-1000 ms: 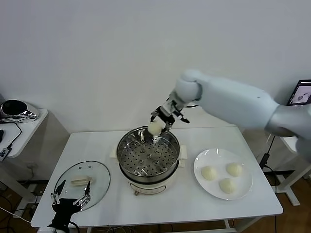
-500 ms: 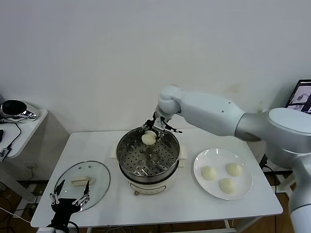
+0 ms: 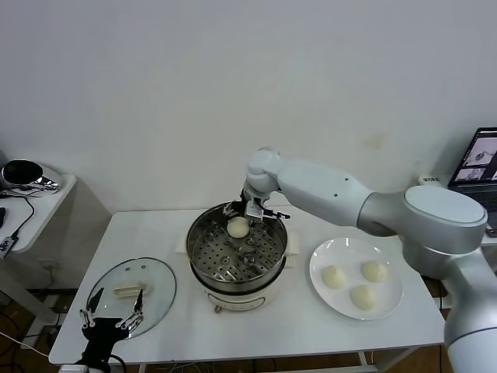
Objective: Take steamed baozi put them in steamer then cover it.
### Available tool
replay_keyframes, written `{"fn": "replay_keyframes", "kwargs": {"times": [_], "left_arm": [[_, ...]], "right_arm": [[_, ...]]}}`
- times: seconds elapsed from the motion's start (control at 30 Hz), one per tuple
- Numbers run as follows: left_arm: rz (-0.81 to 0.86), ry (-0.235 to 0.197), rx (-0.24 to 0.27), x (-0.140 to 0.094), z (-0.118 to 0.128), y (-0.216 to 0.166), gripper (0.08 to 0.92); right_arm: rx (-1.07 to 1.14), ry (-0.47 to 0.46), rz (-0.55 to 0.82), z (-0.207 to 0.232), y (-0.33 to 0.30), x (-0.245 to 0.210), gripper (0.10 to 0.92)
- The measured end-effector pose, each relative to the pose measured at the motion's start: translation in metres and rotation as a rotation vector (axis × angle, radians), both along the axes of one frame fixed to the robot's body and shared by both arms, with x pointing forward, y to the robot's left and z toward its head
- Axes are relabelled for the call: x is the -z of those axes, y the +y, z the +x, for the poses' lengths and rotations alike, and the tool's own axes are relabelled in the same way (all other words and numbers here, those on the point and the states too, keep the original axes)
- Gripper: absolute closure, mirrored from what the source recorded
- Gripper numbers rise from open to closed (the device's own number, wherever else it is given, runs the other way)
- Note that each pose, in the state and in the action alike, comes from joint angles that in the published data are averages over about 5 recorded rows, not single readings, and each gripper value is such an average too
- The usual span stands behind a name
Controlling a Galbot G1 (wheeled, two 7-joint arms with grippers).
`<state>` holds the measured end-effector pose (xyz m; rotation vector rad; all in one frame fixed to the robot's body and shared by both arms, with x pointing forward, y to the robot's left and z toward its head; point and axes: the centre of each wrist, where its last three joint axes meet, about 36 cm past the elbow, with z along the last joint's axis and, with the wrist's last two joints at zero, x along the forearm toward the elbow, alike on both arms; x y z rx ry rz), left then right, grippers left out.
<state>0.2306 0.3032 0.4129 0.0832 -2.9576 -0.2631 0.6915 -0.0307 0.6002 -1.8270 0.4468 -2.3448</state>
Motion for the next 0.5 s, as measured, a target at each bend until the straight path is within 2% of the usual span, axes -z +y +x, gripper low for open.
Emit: {"fn": "replay_keyframes", "kwargs": {"times": [0.23, 0.5], "left_arm": [[0.005, -0.011, 0.009, -0.005, 0.001, 0.001, 0.177], [0.021, -0.019, 0.029, -0.011, 0.006, 0.003, 0.177]], "right_arm": [[0.23, 0.025, 0.082, -0.019, -0.025, -0.053, 0.199], [0.615, 0.057, 0.142, -0.054, -0.096, -0.094, 0.2]]}}
